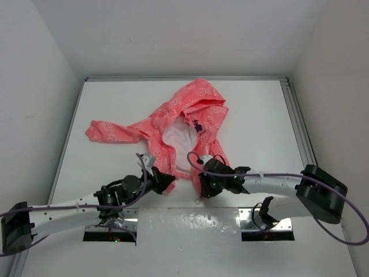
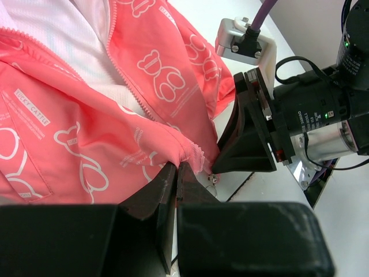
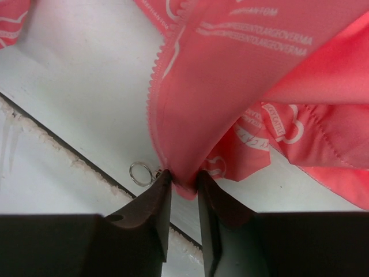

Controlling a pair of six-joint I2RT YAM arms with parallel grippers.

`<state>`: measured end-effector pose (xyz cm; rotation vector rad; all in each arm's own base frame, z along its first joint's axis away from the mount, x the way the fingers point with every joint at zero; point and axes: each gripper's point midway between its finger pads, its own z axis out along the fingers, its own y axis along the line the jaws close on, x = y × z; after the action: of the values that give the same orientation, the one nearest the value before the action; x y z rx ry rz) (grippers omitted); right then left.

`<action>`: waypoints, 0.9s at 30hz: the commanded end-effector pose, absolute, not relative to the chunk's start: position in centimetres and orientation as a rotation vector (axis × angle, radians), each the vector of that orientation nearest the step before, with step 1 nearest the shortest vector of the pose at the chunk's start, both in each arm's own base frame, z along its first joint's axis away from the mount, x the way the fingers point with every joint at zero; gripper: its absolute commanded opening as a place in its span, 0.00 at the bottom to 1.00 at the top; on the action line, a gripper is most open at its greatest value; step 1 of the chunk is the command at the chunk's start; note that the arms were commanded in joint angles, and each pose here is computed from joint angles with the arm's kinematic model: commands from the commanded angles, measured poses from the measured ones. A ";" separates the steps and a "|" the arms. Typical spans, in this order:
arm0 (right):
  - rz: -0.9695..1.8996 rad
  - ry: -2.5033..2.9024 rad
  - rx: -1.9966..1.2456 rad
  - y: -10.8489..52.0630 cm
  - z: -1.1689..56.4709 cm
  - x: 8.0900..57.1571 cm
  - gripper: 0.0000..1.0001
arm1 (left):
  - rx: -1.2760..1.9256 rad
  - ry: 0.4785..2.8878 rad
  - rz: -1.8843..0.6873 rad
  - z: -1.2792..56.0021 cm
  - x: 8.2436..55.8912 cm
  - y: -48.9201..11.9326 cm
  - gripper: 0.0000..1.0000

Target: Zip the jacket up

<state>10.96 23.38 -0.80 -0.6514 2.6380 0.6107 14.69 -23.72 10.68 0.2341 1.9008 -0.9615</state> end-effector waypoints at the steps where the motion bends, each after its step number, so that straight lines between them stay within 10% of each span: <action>1: 0.636 2.603 -0.623 24.3 -0.5 11.5 0.23 | 0.188 1.861 -0.980 11.6 15.3 -23.8 0.00; 11: 0.819 2.556 -0.564 26.0 1.0 10.9 0.00 | 0.177 1.854 -0.988 12.3 15.5 -24.0 0.00; 27: 1.368 1.740 -0.198 29.1 15.5 14.8 0.00 | 0.077 1.820 -1.051 17.3 16.3 -25.2 0.00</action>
<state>13.47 28.44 9.38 -0.2878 2.0306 1.2369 15.44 -24.54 13.71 0.1354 1.8846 -1.0091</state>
